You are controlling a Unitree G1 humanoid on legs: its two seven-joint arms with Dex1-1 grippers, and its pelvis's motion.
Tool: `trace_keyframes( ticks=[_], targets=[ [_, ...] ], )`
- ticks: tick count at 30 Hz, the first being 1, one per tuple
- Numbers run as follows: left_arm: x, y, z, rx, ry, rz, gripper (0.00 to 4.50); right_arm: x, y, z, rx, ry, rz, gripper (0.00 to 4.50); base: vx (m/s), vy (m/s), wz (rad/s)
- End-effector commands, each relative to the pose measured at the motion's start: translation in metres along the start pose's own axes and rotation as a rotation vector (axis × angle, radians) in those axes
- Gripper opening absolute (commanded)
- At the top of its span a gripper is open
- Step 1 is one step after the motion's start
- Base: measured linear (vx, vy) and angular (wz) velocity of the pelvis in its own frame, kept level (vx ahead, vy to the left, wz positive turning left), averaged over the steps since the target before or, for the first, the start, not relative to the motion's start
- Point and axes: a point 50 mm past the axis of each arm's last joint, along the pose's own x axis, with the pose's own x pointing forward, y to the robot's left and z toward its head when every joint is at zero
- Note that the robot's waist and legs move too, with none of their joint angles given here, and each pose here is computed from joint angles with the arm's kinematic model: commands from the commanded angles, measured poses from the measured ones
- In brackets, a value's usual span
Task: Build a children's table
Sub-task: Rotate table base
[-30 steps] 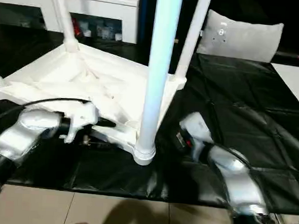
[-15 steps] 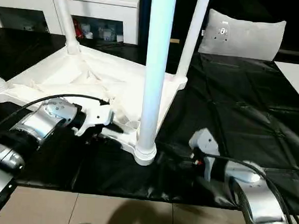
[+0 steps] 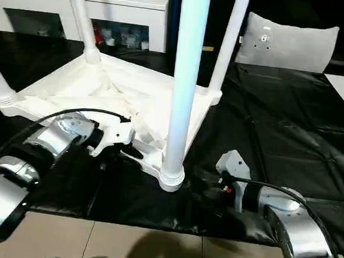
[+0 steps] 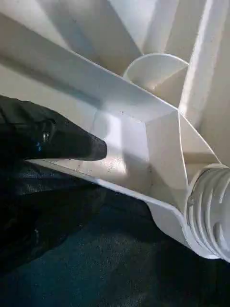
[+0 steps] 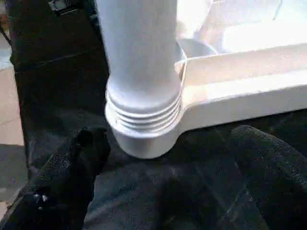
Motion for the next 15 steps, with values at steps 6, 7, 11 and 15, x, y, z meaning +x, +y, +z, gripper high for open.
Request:
trace_keyframes(
  ticks=[6, 7, 11, 15],
  targets=[
    [-0.002, 0.002, -0.017, -0.108, 0.091, 0.085, 0.46, 0.003, -0.008, 0.009, -0.035, -0.044, -0.053, 4.50, 0.000, 0.000, 0.00],
    [-0.002, 0.002, -0.017, -0.121, 0.087, 0.092, 0.46, 0.003, -0.007, 0.009, -0.036, -0.041, -0.052, 4.50, 0.000, 0.000, 0.00],
    [0.001, 0.002, -0.024, -0.243, 0.052, 0.172, 0.39, 0.005, -0.006, 0.010, -0.045, -0.055, -0.061, 4.50, 0.000, 0.000, 0.00],
    [0.006, 0.000, -0.028, -0.361, 0.006, 0.232, 0.32, 0.008, -0.007, 0.011, -0.057, -0.067, -0.095, 4.50, 0.000, 0.000, 0.00]
  ],
)
